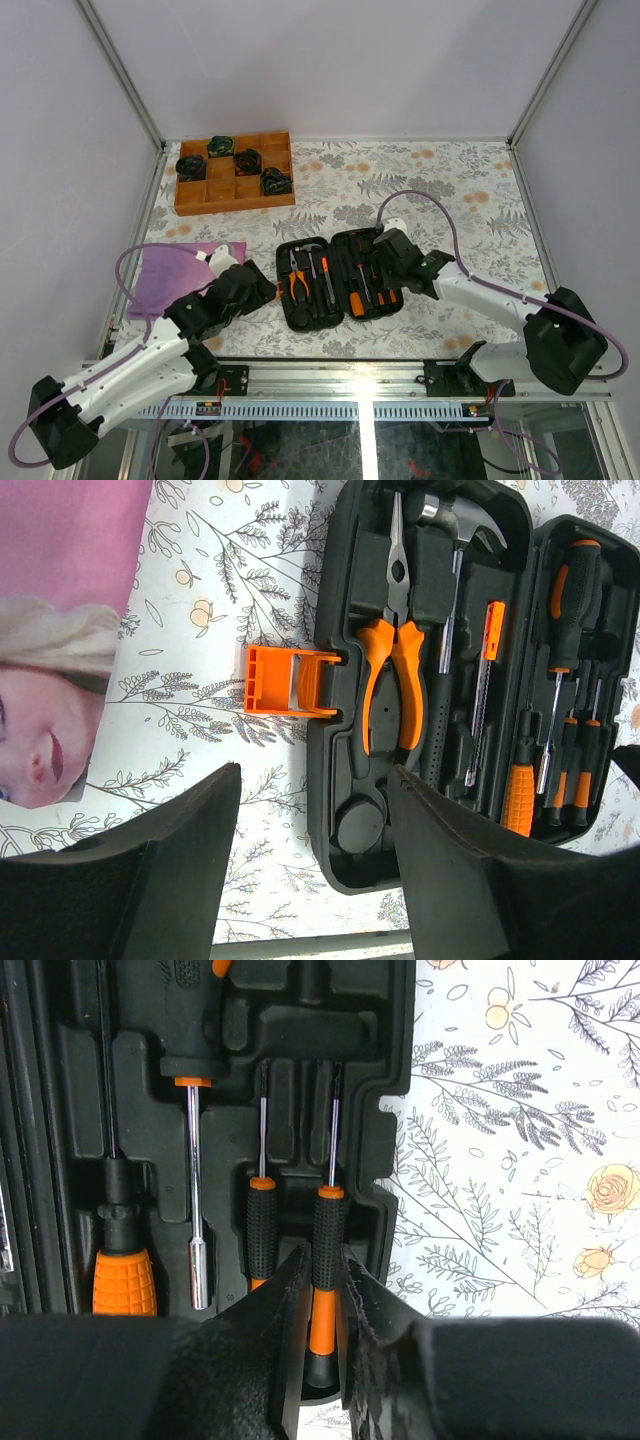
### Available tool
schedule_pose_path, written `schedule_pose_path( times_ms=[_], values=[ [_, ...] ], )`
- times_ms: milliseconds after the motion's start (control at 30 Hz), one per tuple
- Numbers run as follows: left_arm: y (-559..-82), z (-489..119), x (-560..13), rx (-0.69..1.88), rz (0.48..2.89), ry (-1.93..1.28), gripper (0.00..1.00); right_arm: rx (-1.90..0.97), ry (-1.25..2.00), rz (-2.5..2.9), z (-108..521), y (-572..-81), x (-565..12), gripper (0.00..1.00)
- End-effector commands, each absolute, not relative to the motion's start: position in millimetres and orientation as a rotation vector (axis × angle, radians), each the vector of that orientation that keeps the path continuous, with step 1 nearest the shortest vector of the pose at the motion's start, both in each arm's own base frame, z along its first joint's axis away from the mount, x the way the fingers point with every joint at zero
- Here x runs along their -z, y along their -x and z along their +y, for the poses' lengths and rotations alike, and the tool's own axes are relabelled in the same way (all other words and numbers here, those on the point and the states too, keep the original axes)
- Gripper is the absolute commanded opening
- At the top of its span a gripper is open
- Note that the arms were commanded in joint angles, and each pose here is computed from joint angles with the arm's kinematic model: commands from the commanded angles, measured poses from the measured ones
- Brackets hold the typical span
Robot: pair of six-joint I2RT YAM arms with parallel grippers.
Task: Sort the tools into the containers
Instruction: Place the screwdriver in the storage box.
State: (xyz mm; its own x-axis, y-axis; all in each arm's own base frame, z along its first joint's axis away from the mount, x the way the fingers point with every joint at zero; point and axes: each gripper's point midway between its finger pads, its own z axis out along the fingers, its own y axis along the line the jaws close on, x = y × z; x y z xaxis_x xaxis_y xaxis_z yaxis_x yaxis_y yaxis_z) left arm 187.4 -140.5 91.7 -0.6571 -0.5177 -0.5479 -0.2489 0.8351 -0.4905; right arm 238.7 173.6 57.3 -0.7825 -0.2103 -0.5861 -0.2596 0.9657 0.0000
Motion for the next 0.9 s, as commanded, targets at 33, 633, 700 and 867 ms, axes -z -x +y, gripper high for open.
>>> schedule_pose_path(
  times_ms=[33,633,700,867],
  values=[
    [-188,-136,-87,0.455,2.299,0.570,0.59,-0.109,0.342,2.472,181,-252,-68,0.21],
    [-188,-138,-85,0.461,2.307,0.564,0.59,-0.075,0.362,2.540,177,-253,-49,0.16],
    [-188,-139,-85,0.461,2.308,0.562,0.59,-0.077,0.361,2.550,177,-252,-46,0.15],
    [-187,-138,-84,0.461,2.311,0.566,0.59,-0.071,0.373,2.591,175,-247,-39,0.14]
  ],
)
